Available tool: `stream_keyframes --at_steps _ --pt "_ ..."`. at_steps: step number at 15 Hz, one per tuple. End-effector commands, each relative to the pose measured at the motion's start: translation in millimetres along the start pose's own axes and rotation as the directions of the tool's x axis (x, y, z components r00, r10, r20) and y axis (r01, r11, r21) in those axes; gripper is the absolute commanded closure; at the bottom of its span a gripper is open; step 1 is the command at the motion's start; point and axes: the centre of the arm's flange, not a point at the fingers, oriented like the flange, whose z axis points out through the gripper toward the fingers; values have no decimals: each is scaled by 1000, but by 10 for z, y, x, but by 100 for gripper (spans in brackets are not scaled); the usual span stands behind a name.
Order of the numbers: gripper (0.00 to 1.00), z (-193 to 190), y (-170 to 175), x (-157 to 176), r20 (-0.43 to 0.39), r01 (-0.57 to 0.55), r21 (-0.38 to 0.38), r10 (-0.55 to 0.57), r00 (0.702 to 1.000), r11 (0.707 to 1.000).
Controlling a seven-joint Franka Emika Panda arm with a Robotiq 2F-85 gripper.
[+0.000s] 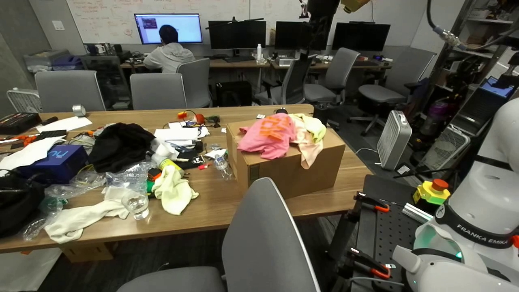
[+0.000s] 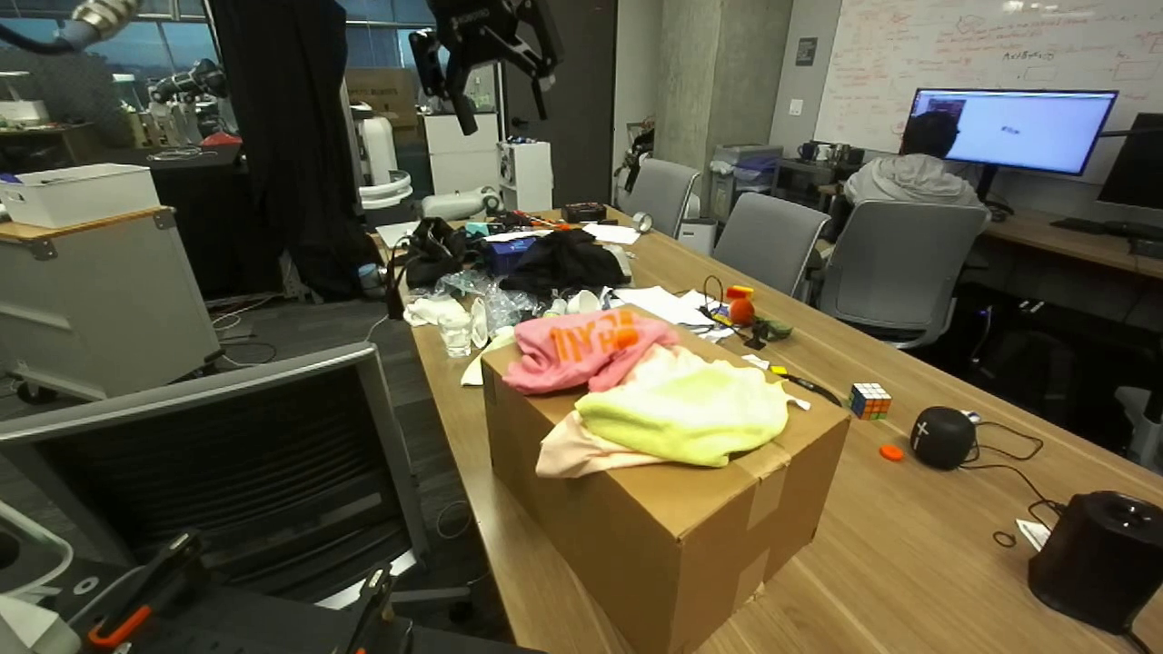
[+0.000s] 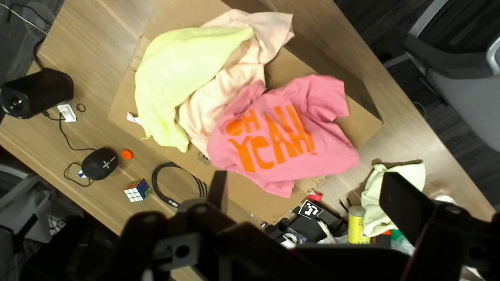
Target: Move the peach shirt, the green towel and the pink shirt on the top of the box
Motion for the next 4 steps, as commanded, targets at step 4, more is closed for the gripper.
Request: stream_keyframes --at_steps 4 --pt "0 -135 186 -354 -59 59 55 -55 997 997"
